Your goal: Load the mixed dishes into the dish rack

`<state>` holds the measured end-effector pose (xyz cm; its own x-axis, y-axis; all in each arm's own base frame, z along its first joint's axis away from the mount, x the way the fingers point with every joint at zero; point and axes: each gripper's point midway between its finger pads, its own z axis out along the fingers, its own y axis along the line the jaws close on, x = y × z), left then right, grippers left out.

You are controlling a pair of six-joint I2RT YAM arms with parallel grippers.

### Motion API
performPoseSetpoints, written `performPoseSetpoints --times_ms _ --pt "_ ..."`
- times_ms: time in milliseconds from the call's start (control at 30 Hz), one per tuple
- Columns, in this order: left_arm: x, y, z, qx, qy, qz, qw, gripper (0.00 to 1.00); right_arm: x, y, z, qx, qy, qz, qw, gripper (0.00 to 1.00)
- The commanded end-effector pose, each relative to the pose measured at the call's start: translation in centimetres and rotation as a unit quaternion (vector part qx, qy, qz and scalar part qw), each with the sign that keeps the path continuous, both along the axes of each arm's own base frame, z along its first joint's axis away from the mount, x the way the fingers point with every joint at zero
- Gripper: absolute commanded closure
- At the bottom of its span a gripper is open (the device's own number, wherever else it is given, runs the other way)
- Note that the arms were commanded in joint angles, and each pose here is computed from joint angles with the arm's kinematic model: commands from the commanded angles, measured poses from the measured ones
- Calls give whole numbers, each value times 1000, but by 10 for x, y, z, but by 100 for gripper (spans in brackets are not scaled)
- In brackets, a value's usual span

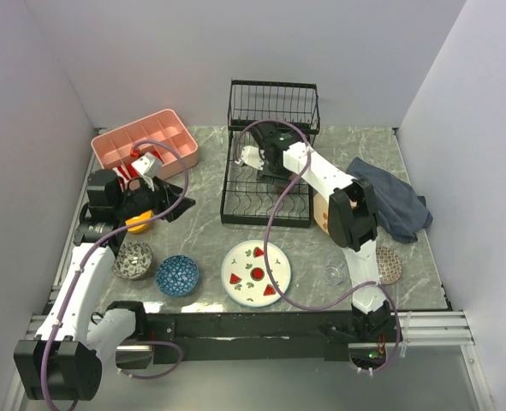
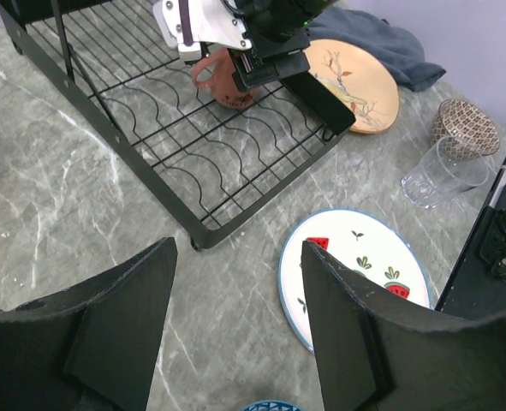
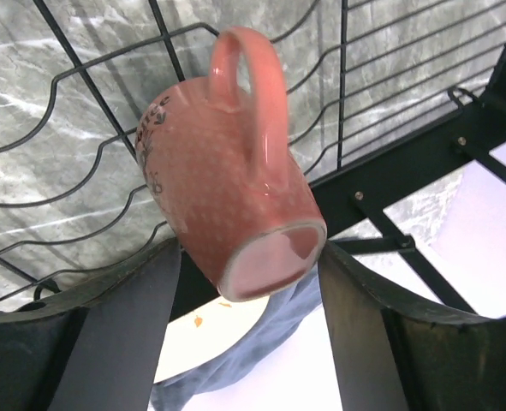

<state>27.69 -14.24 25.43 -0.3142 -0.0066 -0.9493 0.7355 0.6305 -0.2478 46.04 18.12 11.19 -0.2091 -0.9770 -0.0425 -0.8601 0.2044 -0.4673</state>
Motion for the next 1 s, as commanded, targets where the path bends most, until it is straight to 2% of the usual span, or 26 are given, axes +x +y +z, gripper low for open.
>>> performPoseSetpoints --times_ms 0,33,167,200,233,400,467,500,567,600,667,700,733,767,867,967 --pt "1 -4 19 -15 -32 -16 999 34 5 -4 40 27 -60 -26 997 26" --pt "2 -4 21 -15 -35 -17 999 34 5 -4 39 27 -61 -29 997 17" --pt "0 -5 23 -14 -39 -19 999 34 7 -4 42 32 -73 -33 996 15" --pt "-1 -5 24 -13 -40 -20 999 34 9 -4 44 34 -78 -35 996 2" --pt "-1 -5 24 -13 -39 -20 999 34 9 -2 49 41 -85 -40 995 0" --pt "-5 -4 22 -5 -40 -16 999 34 -5 4 70 63 -92 -31 993 0" --pt "-6 -3 18 -1 -40 -13 999 34 -18 9 84 83 -100 -26 991 2" --pt "-6 -3 17 -1 -39 -13 999 34 -28 6 73 78 -88 -24 993 5" --pt "-7 -3 16 -2 -38 -11 999 34 -43 8 81 88 -92 -15 992 12" --pt "-7 -2 15 -3 -38 -10 999 34 -53 7 71 84 -82 -10 993 21" --pt "-6 -2 12 -4 -34 -9 999 34 -77 8 62 91 -49 8 995 31" --pt "-6 -2 12 -3 -35 -8 999 34 -87 7 60 93 -33 15 995 61" --pt "-6 -2 10 -3 -35 -9 999 34 -96 7 50 92 -7 24 995 87" --pt "-6 -2 7 -4 -31 -9 999 34 -108 1 36 78 18 21 997 100" --pt "-5 -3 3 -7 -27 -10 1000 34 -121 0 9 65 68 14 995 100" --pt "-4 -2 -4 -4 -19 -8 1000 34 -110 8 -6 78 67 -1 995 100"
